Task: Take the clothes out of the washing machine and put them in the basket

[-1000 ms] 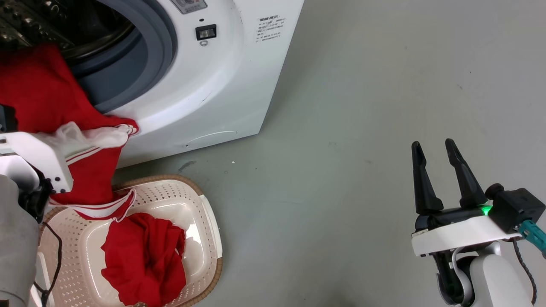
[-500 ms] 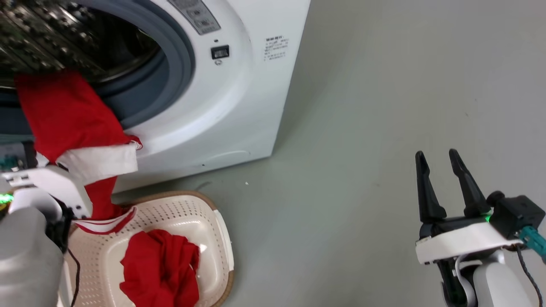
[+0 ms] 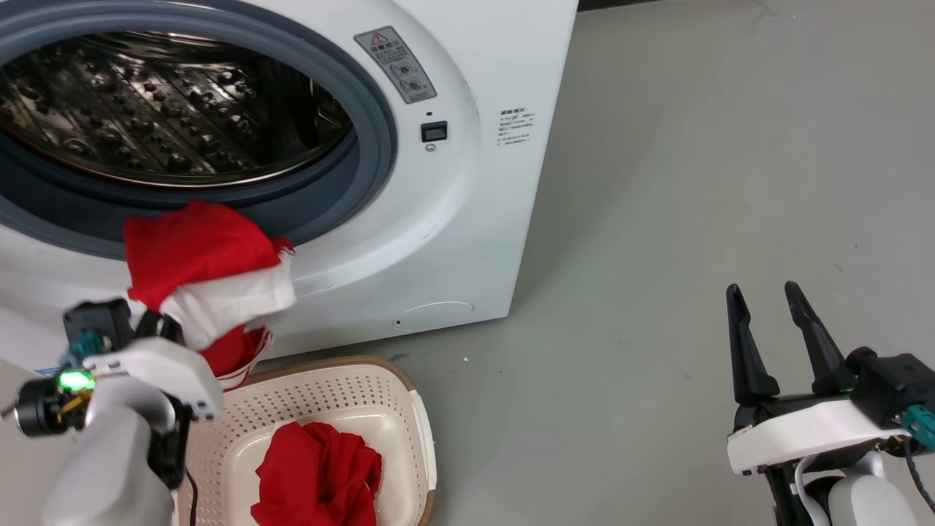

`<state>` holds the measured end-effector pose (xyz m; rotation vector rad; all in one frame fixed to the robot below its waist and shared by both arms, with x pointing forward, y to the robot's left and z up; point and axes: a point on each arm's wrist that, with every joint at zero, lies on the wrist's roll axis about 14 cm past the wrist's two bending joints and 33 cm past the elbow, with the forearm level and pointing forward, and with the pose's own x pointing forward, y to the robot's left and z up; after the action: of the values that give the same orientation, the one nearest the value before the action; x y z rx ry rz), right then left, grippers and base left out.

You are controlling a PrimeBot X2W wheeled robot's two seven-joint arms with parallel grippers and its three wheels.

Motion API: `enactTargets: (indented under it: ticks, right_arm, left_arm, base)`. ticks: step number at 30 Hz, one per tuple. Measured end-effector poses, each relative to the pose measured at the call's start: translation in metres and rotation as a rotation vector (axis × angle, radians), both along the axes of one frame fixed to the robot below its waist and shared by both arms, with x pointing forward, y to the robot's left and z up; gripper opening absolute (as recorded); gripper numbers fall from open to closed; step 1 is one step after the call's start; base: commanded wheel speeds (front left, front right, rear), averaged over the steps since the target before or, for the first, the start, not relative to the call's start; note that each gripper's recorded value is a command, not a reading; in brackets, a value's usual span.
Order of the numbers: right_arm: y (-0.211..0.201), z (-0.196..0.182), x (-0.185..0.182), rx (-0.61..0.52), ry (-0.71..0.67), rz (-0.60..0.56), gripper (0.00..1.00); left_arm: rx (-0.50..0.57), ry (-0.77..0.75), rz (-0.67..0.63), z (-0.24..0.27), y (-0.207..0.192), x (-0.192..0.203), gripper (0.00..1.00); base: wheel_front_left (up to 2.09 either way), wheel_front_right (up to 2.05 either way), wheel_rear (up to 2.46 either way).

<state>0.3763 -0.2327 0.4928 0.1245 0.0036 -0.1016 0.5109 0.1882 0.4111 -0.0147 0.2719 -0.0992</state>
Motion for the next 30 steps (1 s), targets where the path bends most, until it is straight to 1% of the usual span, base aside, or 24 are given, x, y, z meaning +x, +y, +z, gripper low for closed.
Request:
enactTargets:
  ticks: [4,8,13,16,22,30]
  right_arm:
    - [0.003,0.006,0.002,-0.006,-0.013,0.012,1.00]
    - [0.004,0.007,0.002,-0.008,-0.012,0.015,1.00]
    - [0.003,0.006,0.004,-0.010,-0.005,0.014,1.00]
    - [0.003,0.002,0.006,-0.010,0.006,0.012,1.00]
    - [0.001,-0.011,0.017,-0.012,0.034,0.009,1.00]
    - [0.003,-0.035,0.040,-0.010,0.070,0.021,1.00]
  left_arm:
    - [0.002,-0.010,-0.010,-0.004,-0.004,-0.021,0.00]
    - [-0.021,0.024,-0.031,-0.020,-0.019,-0.045,0.00]
    - [-0.066,0.126,-0.054,-0.050,-0.038,-0.080,0.00]
    - [-0.076,0.196,-0.049,-0.069,-0.041,-0.095,0.00]
    - [-0.075,0.319,-0.050,-0.104,-0.040,-0.105,0.00]
    - [-0.059,0.457,-0.015,-0.159,-0.029,-0.091,0.00]
  base:
    - [0.00,0.00,0.00]
    - [0.00,0.00,0.00]
    - [0.00,0.00,0.00]
    - [0.00,0.00,0.00]
    - [0.00,0.00,0.00]
    - [0.00,0.00,0.00]
